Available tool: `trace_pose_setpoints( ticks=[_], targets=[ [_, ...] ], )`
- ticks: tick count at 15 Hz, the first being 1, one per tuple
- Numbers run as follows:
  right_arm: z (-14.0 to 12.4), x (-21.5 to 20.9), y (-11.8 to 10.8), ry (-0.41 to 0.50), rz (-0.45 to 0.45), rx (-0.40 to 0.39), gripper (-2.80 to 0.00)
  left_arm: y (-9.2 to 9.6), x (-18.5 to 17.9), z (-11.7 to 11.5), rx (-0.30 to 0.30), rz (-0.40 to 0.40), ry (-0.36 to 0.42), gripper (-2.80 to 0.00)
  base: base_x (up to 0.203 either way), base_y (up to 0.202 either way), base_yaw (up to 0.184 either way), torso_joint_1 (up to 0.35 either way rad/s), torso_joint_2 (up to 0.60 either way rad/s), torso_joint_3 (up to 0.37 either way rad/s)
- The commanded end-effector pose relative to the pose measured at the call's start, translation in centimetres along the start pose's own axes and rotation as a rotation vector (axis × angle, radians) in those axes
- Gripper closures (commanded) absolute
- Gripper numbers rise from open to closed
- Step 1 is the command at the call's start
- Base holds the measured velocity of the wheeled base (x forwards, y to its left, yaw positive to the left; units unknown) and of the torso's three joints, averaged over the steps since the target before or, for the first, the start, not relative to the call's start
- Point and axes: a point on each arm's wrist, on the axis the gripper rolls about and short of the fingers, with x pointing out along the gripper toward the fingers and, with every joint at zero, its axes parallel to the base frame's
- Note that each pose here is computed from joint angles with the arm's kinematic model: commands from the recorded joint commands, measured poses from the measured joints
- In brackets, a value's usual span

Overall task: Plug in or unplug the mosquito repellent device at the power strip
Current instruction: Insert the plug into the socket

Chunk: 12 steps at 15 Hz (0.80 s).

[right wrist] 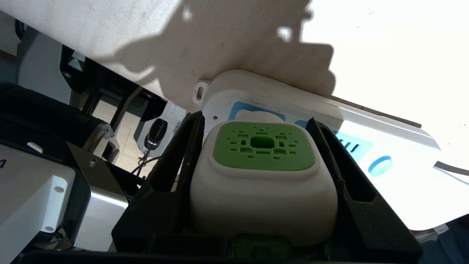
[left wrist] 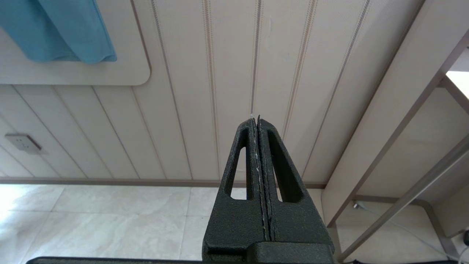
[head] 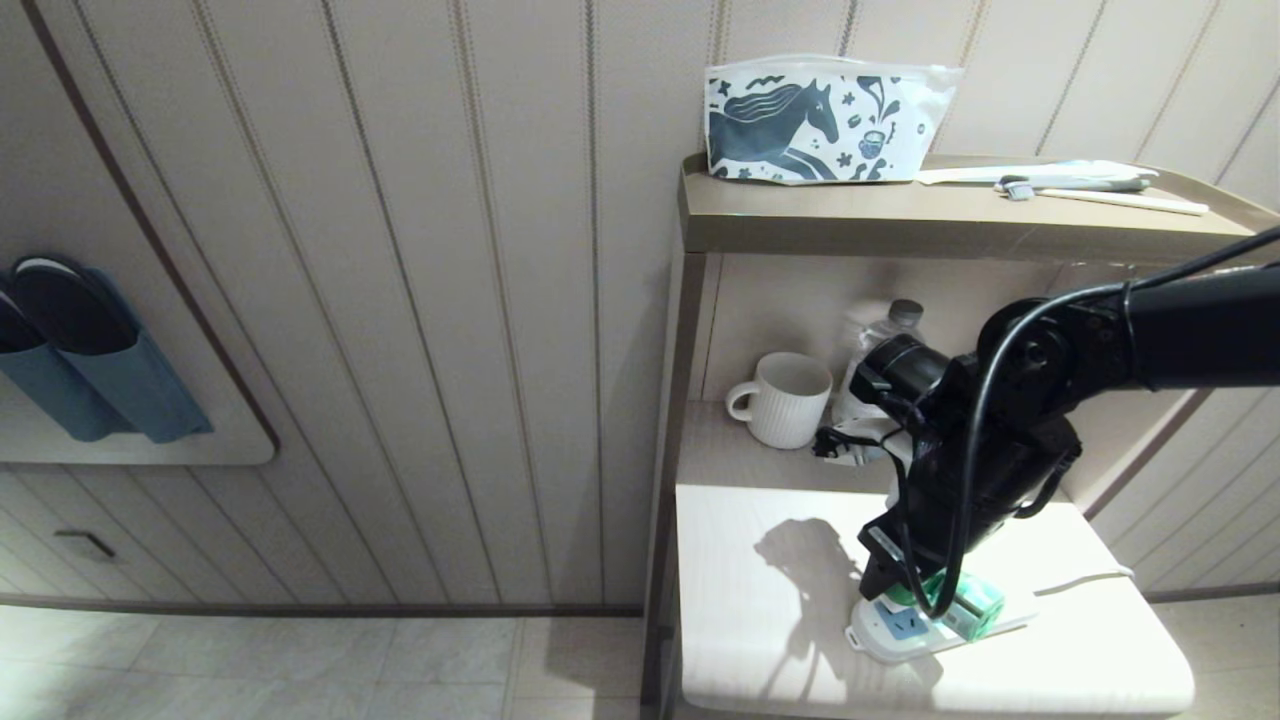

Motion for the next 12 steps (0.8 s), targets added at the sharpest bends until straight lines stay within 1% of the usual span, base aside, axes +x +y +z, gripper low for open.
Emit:
trace_pose_setpoints(
  ticks=[1, 12],
  targets=[
    [-0.22, -0.79, 0.04, -0.022, -0.004, 0.000, 0.00, 0.00, -0.01, 0.01, 0.000, 0.000, -0.001, 0.00, 0.000, 0.000, 0.000, 0.000, 0.00, 0.000],
    [0.28, -1.20, -0.16, -0.047, -0.009, 0.003, 0.00, 0.00, -0.01, 0.01, 0.000, 0.000, -0.001, 0.00, 0.000, 0.000, 0.000, 0.000, 0.00, 0.000]
  ],
)
